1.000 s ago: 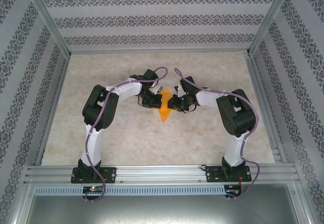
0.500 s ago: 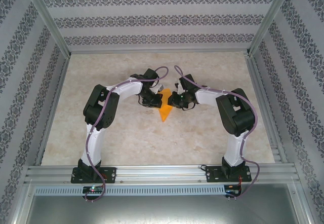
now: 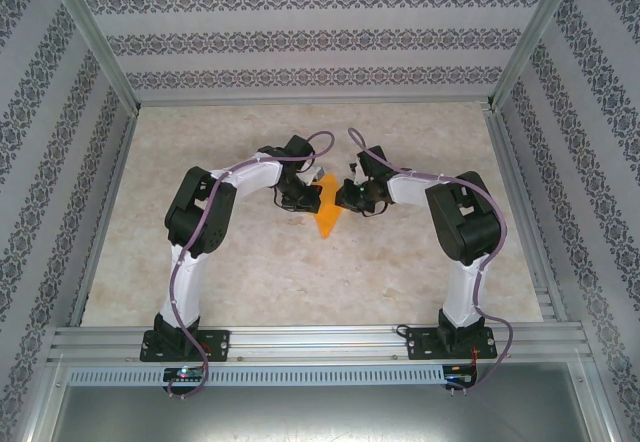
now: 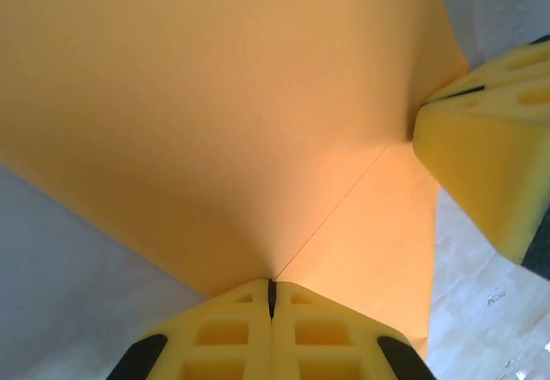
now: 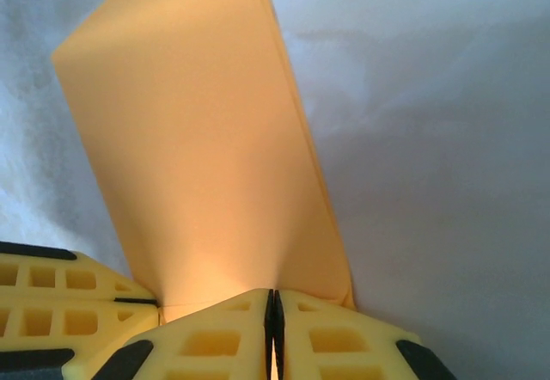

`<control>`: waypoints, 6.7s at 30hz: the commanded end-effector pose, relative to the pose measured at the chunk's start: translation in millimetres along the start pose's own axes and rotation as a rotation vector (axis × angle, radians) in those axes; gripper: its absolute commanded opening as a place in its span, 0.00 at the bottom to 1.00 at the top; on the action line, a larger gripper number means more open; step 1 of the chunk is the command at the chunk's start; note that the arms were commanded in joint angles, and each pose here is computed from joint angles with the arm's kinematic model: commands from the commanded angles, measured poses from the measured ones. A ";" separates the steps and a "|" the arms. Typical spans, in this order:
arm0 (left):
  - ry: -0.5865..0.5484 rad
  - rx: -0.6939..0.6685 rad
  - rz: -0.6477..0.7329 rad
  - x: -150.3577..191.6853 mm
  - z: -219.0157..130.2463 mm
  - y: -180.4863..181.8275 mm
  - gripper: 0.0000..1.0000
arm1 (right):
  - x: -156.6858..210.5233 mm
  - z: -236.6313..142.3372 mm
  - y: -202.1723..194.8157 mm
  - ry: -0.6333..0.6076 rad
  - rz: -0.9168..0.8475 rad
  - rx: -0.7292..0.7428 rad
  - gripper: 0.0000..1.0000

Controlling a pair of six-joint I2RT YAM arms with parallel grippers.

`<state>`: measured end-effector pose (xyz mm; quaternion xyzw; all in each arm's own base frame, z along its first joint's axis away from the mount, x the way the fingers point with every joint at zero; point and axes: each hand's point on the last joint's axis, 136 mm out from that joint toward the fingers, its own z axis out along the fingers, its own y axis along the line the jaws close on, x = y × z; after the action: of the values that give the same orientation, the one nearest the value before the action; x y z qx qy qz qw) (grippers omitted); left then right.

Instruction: Fold a paper plane with a square sheet of paper (pick it up from the middle)

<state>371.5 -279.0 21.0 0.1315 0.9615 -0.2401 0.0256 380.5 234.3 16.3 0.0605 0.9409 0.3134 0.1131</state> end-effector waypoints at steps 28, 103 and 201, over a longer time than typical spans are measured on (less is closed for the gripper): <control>0.117 -0.066 -0.017 25.5 28.2 23.4 0.00 | 44.3 -23.1 38.5 -0.017 0.032 -0.086 0.10; 0.170 -0.101 -0.044 36.4 49.6 46.5 0.00 | 149.7 33.8 37.9 0.234 0.011 -0.035 0.07; 0.009 -0.098 0.037 11.7 20.0 8.5 0.00 | 12.9 -36.9 -11.3 -0.045 0.133 -0.032 0.33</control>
<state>365.9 -290.4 20.2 0.1435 0.9655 -0.2135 0.0410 360.0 210.4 47.1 0.1296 0.9166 0.3560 0.1276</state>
